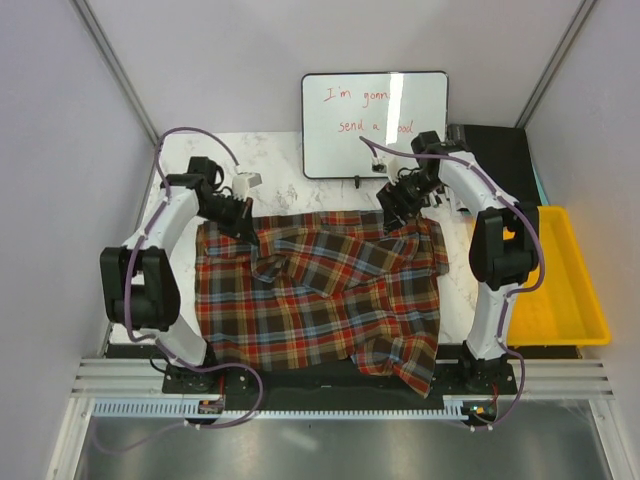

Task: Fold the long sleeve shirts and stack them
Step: Fold the shirt

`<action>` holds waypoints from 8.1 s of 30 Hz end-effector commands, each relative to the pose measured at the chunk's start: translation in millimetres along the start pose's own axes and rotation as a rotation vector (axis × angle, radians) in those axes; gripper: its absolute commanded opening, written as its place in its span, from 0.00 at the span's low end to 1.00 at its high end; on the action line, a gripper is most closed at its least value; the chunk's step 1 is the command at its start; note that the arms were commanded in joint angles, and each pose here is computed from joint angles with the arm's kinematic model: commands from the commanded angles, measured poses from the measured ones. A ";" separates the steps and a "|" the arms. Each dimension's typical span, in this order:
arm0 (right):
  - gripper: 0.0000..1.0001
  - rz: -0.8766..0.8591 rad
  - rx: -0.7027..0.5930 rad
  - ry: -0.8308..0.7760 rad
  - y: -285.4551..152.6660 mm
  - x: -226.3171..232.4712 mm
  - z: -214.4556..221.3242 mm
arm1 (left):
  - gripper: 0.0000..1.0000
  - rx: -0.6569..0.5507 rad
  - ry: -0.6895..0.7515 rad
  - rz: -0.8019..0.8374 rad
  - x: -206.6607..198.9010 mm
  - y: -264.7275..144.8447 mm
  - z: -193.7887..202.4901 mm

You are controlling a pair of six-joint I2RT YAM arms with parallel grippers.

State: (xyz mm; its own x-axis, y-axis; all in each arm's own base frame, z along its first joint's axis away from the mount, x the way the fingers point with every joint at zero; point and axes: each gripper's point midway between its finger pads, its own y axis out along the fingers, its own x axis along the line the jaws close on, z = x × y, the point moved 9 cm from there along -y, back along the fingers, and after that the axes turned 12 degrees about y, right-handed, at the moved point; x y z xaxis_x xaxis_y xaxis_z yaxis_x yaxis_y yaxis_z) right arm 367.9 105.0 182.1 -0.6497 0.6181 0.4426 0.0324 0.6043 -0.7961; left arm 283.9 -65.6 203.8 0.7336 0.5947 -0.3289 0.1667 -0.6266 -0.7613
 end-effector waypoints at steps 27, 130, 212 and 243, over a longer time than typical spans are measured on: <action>0.77 0.091 0.004 0.008 11.4 -16.7 -14.0 | 0.36 0.061 -0.252 -0.151 110.9 -25.6 55.9; 0.68 0.034 0.475 -0.736 17.4 235.9 197.7 | 0.97 -0.122 0.315 -0.483 -34.4 -63.2 136.8; 0.00 0.543 0.132 -0.603 -71.9 163.8 76.5 | 0.02 0.072 0.851 -0.255 33.4 -85.3 125.5; 0.00 0.605 0.205 -0.618 -33.2 56.1 -30.6 | 0.02 0.157 0.735 -0.346 122.7 -54.0 76.7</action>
State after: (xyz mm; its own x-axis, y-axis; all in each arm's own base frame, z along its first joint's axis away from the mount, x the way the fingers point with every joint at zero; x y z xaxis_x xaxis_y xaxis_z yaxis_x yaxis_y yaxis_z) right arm 334.7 131.5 234.6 -0.8809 0.3838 -0.2771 0.3382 0.1007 -0.9357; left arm 303.9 73.7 155.9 0.9291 0.1958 0.3138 0.3681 -0.4058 -0.8366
